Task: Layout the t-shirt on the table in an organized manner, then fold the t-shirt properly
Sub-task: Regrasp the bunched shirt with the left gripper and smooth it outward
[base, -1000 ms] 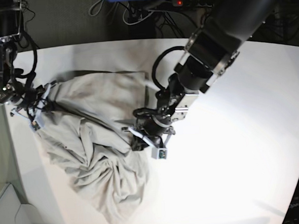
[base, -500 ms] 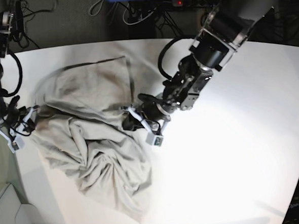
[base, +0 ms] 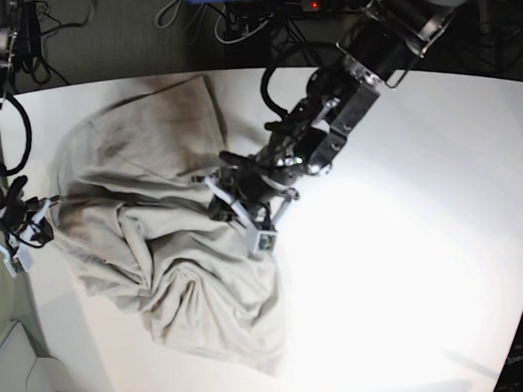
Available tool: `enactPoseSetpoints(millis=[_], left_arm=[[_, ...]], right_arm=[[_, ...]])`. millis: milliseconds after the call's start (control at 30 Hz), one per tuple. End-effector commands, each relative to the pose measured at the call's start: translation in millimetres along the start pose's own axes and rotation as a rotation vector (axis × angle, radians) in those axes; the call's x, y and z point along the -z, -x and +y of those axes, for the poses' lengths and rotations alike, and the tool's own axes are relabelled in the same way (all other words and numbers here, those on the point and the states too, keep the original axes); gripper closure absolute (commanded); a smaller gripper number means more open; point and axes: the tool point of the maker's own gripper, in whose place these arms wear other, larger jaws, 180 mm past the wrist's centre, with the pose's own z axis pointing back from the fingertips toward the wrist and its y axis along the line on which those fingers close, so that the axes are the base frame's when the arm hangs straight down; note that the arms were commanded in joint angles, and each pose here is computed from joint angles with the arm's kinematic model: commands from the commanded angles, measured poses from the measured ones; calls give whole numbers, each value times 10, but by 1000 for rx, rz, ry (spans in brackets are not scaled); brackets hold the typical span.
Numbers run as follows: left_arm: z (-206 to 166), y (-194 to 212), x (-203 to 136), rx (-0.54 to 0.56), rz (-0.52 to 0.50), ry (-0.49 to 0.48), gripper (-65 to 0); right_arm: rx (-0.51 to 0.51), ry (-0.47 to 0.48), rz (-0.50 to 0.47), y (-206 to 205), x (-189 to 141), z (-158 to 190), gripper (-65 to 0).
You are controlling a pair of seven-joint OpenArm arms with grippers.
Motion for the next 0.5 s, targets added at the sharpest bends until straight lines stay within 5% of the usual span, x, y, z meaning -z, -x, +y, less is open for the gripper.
enactPoseSetpoints(millis=[0, 467], left_arm=[[1, -391, -11, -3, -88, -24, -66], [811, -1225, 733, 42, -92, -378, -67]], right_arm=[[-1, 39, -51, -184, -81, -153, 0], [-84, -26, -31, -27, -190, 392, 0]])
